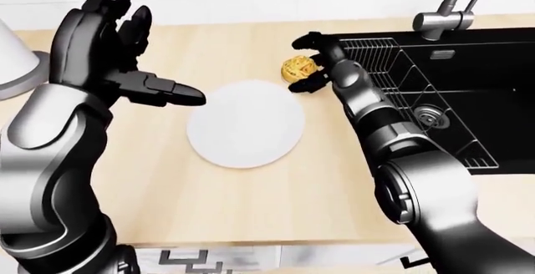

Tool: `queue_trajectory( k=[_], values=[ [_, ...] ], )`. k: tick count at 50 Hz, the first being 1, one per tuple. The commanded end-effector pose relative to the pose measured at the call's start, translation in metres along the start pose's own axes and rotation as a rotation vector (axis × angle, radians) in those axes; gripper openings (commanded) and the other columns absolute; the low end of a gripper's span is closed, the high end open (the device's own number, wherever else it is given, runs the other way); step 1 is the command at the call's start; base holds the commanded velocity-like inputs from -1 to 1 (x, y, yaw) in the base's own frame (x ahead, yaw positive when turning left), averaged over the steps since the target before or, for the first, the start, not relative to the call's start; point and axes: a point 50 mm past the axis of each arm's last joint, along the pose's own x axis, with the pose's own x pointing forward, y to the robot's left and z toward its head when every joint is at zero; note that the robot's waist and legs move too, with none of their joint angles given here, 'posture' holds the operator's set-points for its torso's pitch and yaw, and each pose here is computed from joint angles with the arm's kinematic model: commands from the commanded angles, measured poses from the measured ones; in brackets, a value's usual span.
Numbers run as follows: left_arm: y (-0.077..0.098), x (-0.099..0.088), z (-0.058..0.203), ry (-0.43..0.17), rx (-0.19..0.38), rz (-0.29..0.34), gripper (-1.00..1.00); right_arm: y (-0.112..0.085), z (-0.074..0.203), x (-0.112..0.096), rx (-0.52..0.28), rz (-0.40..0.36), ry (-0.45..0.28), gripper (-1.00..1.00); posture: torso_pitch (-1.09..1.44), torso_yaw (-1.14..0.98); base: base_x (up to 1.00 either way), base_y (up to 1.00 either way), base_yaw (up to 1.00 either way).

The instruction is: Place the pastries on the plates.

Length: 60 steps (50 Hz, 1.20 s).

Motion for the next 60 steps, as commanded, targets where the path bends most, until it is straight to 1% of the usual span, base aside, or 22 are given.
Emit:
queue_trajectory(
  k=[1, 6, 7, 11, 14, 16, 21, 26, 27, 29, 31, 34, 35, 37, 38, 39, 40, 41, 43, 49, 54, 60],
  values=[
    [0.003, -0.002, 0.015, -0.073, 0.015, 0.018, 1.00, -0.010, 0.017, 0.001, -0.040, -0.044, -0.058, 0.11, 0.19, 0.00, 0.00, 0.00, 0.00],
    [0.003, -0.003, 0.015, -0.073, 0.016, 0.017, 1.00, -0.009, 0.017, 0.001, -0.079, -0.050, -0.063, 0.03, 0.19, 0.00, 0.00, 0.00, 0.00],
    [0.003, -0.003, 0.015, -0.074, 0.016, 0.017, 1.00, -0.009, 0.017, 0.001, -0.098, -0.056, -0.065, -0.04, 0.19, 0.00, 0.00, 0.00, 0.00],
    [0.002, -0.004, 0.015, -0.074, 0.011, 0.015, 1.00, -0.013, 0.018, 0.000, -0.155, -0.079, -0.074, -0.17, 0.19, 0.00, 0.00, 0.00, 0.00],
    [0.002, -0.005, 0.016, -0.074, 0.011, 0.014, 1.00, -0.019, 0.025, 0.000, -0.175, -0.101, -0.090, -0.36, 0.19, 0.00, 0.00, 0.00, 0.00],
    [0.002, -0.005, 0.015, -0.072, 0.012, 0.013, 1.00, -0.028, 0.032, 0.000, -0.176, -0.115, -0.106, -0.47, 0.19, 0.00, 0.00, 0.00, 0.00],
    [0.000, -0.006, 0.018, -0.078, 0.014, 0.010, 1.00, -0.049, 0.047, -0.002, -0.179, -0.144, -0.142, -0.49, 0.19, 0.00, 0.00, 0.00, 0.00],
    [0.000, -0.006, 0.020, -0.079, 0.020, 0.012, 1.00, -0.060, 0.058, -0.004, -0.152, -0.139, -0.180, -0.58, 0.19, 0.00, 0.00, 0.00, 0.00],
    [0.000, -0.006, 0.020, -0.078, 0.017, 0.011, 1.00, -0.060, 0.061, -0.005, -0.144, -0.130, -0.192, -0.65, 0.19, 0.00, 0.00, 0.00, 0.00],
    [0.000, -0.007, 0.020, -0.078, 0.018, 0.009, 1.00, -0.059, 0.068, -0.006, -0.133, -0.092, -0.226, -0.73, 0.19, 0.00, 0.00, 0.00, 0.00],
    [0.000, -0.006, 0.020, -0.076, 0.022, 0.007, 1.00, -0.056, 0.071, -0.006, -0.130, -0.043, -0.252, -0.70, 0.19, 0.00, 0.00, 0.00, 0.00],
    [0.001, -0.006, 0.020, -0.074, 0.015, 0.008, 1.00, -0.051, 0.081, -0.009, -0.108, 0.028, -0.308, -0.75, 0.19, 0.00, 0.00, 0.00, 0.00],
    [0.001, -0.006, 0.021, -0.074, 0.014, 0.009, 1.00, -0.050, 0.083, -0.009, -0.115, 0.044, -0.317, -0.76, 0.19, 0.00, 0.00, 0.00, 0.00],
    [0.003, -0.007, 0.023, -0.075, 0.013, 0.013, 1.00, -0.043, 0.085, -0.011, -0.113, 0.095, -0.344, -0.76, 0.19, 0.00, 0.00, 0.00, 0.00],
    [0.003, -0.007, 0.024, -0.076, 0.011, 0.014, 1.00, -0.041, 0.086, -0.011, -0.111, 0.104, -0.351, -0.76, 0.19, 0.00, 0.00, 0.00, 0.00],
    [0.004, -0.006, 0.025, -0.078, 0.011, 0.015, 1.00, -0.038, 0.089, -0.012, -0.112, 0.131, -0.372, -0.77, 0.19, 0.00, 0.00, 0.00, 0.00],
    [0.005, -0.005, 0.025, -0.078, 0.013, 0.019, 1.00, -0.033, 0.091, -0.013, -0.104, 0.180, -0.395, -0.78, 0.19, 0.00, 0.00, 0.00, 0.00],
    [0.006, -0.005, 0.026, -0.079, 0.012, 0.020, 1.00, -0.030, 0.093, -0.015, -0.103, 0.204, -0.409, -0.79, 0.19, 0.00, 0.00, 0.00, 0.00],
    [0.007, -0.005, 0.027, -0.080, 0.011, 0.025, 1.00, -0.027, 0.098, -0.017, -0.090, 0.231, -0.438, -0.86, 0.19, 0.00, 0.00, 0.00, 0.00],
    [0.008, -0.005, 0.029, -0.085, 0.009, 0.030, 1.00, -0.025, 0.109, -0.025, -0.076, 0.302, -0.480, -0.95, 0.19, 0.00, 0.00, 0.00, 0.00],
    [0.007, -0.006, 0.031, -0.088, 0.008, 0.031, 1.00, -0.012, 0.112, -0.034, -0.085, 0.406, -0.499, -0.97, 0.19, 0.00, 0.00, 0.00, 0.00],
    [0.008, -0.006, 0.032, -0.090, 0.008, 0.032, 1.00, 0.005, 0.114, -0.042, -0.102, 0.503, -0.506, -0.96, 0.19, 0.00, 0.00, 0.00, 0.00]
  ],
)
